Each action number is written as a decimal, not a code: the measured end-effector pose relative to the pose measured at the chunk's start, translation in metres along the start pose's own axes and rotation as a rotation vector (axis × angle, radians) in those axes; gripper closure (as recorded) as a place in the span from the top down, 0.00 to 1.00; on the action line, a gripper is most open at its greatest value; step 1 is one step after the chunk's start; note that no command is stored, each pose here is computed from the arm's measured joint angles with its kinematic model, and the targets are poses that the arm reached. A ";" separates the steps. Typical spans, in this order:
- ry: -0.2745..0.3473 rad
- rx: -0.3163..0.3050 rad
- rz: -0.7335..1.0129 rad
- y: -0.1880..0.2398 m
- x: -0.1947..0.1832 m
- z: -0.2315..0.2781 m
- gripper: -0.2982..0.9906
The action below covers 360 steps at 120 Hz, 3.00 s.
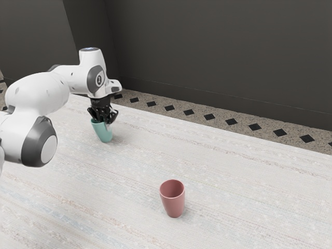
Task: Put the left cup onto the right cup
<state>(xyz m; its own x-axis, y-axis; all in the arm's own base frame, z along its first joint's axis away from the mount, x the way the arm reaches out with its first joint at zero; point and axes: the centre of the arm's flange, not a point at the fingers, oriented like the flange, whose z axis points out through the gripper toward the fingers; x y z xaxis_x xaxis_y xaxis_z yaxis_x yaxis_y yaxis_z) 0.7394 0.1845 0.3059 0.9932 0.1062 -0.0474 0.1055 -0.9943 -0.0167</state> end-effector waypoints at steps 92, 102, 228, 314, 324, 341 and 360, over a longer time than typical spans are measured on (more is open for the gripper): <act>0.009 -0.004 -0.004 0.004 -0.002 -0.018 0.16; 0.016 -0.005 0.002 0.009 -0.002 -0.029 0.16; 0.006 0.058 0.372 0.307 -0.173 -0.135 0.16; 0.050 0.025 0.418 0.415 -0.249 -0.124 0.16; 0.047 0.022 0.418 0.422 -0.256 -0.122 0.16; 0.043 0.020 0.408 0.427 -0.267 -0.120 0.16; 0.033 0.023 0.383 0.423 -0.275 -0.116 0.16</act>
<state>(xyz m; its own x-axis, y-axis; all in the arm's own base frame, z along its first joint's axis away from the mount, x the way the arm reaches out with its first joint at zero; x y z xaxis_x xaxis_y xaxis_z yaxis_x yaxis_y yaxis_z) 0.5163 -0.2671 0.4275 0.9614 -0.2741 -0.0227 -0.2746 -0.9612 -0.0263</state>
